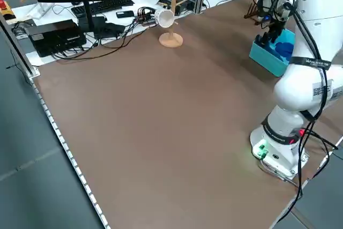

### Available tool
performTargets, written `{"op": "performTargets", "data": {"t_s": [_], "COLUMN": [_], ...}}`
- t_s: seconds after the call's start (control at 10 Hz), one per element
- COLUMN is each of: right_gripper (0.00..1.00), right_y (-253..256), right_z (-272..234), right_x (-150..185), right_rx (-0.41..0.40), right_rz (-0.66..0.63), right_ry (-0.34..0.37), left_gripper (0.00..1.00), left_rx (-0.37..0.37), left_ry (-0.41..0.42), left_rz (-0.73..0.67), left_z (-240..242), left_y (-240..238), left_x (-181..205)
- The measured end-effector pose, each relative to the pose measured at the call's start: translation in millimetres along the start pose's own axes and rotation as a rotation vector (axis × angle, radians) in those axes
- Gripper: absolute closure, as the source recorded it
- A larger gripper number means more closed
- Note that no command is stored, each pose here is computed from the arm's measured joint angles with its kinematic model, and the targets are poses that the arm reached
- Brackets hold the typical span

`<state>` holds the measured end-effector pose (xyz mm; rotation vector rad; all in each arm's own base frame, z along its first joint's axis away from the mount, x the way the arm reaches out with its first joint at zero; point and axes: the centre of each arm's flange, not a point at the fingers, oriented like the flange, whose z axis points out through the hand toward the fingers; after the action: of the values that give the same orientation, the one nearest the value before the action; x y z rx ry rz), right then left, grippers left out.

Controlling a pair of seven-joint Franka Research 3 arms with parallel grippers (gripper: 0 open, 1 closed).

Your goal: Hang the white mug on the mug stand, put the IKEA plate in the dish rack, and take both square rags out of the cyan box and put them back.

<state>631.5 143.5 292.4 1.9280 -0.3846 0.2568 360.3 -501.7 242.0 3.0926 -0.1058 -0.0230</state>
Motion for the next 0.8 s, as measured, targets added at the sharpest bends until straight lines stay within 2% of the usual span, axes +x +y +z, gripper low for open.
{"op": "performTargets", "data": {"t_s": [0.2,0.3,0.4,0.6,0.7,0.8], "right_gripper": [0.84,0.69,0.60,0.49,0.49,0.49], "right_y": [-1.5,0.0,0.4,-3.0,-4.6,-3.1], "right_z": [2.5,2.4,2.4,3.8,3.6,1.6], "right_x": [0.9,4.7,6.8,8.4,10.6,14.9], "right_rx": [-0.004,-0.002,-0.001,-0.002,-0.001,0.003], "right_rz": [0.000,0.007,0.011,0.011,0.005,-0.007], "right_ry": [-0.001,-0.001,-0.001,-0.001,0.000,0.002], "left_gripper": [0.15,0.32,0.50,0.80,0.94,0.94], "left_rx": [0.024,0.031,0.035,0.032,0.028,0.021], "left_ry": [0.018,0.021,0.025,0.035,0.041,0.054], "left_rz": [0.034,0.045,0.053,0.056,0.054,0.052], "left_z": [10.1,14.4,16.2,13.9,10.6,3.4], "left_y": [0.2,-0.6,-0.9,0.2,1.6,3.1], "left_x": [-2.1,-2.2,-1.7,1.1,3.1,6.2]}}
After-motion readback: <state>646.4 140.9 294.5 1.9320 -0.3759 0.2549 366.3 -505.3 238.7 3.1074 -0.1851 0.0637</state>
